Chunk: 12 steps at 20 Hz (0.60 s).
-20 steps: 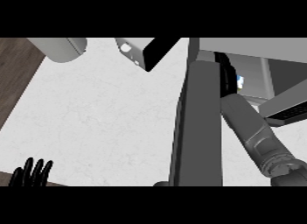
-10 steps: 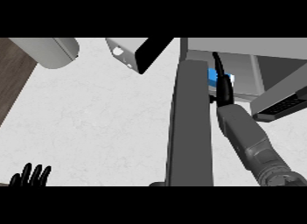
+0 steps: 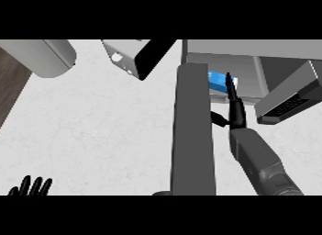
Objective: Pick up the milk, place it into the microwave and close the microwave
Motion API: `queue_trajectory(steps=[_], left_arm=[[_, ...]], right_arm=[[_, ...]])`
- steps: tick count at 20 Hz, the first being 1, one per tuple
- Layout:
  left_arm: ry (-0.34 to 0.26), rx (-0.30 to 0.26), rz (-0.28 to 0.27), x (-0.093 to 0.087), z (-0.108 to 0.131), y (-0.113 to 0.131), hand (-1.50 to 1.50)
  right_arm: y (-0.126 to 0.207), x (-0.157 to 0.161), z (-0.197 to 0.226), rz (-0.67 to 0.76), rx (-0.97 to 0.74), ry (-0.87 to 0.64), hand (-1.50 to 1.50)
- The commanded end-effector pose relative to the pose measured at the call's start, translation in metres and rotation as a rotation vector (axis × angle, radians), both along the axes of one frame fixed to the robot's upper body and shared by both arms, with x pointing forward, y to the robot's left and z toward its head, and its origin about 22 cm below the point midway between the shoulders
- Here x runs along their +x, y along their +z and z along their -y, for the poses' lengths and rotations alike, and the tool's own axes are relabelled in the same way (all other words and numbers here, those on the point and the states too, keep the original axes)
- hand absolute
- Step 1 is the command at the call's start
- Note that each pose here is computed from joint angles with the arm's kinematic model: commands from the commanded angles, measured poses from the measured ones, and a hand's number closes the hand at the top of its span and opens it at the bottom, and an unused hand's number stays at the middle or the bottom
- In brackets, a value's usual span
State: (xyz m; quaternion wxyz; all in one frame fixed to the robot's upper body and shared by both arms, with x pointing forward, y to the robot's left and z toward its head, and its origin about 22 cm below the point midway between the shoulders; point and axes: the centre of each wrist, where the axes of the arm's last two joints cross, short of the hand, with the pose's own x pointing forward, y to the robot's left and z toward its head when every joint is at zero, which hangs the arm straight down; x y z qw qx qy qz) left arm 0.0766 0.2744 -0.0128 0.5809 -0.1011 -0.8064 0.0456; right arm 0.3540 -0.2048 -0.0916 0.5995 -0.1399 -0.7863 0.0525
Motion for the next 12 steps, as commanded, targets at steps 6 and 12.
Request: queue_trajectory(steps=[6,12], left_arm=[[0.007,0.006,-0.038,0.002,0.003,0.0,-1.5],[-0.04,0.063,-0.066,-0.011,0.003,0.012,-1.5]], right_arm=[[-0.032,-0.035,0.018,0.013,0.126,0.12,-1.5],[-0.045,-0.057,0.041,-0.004,0.149,0.191,-1.5]])
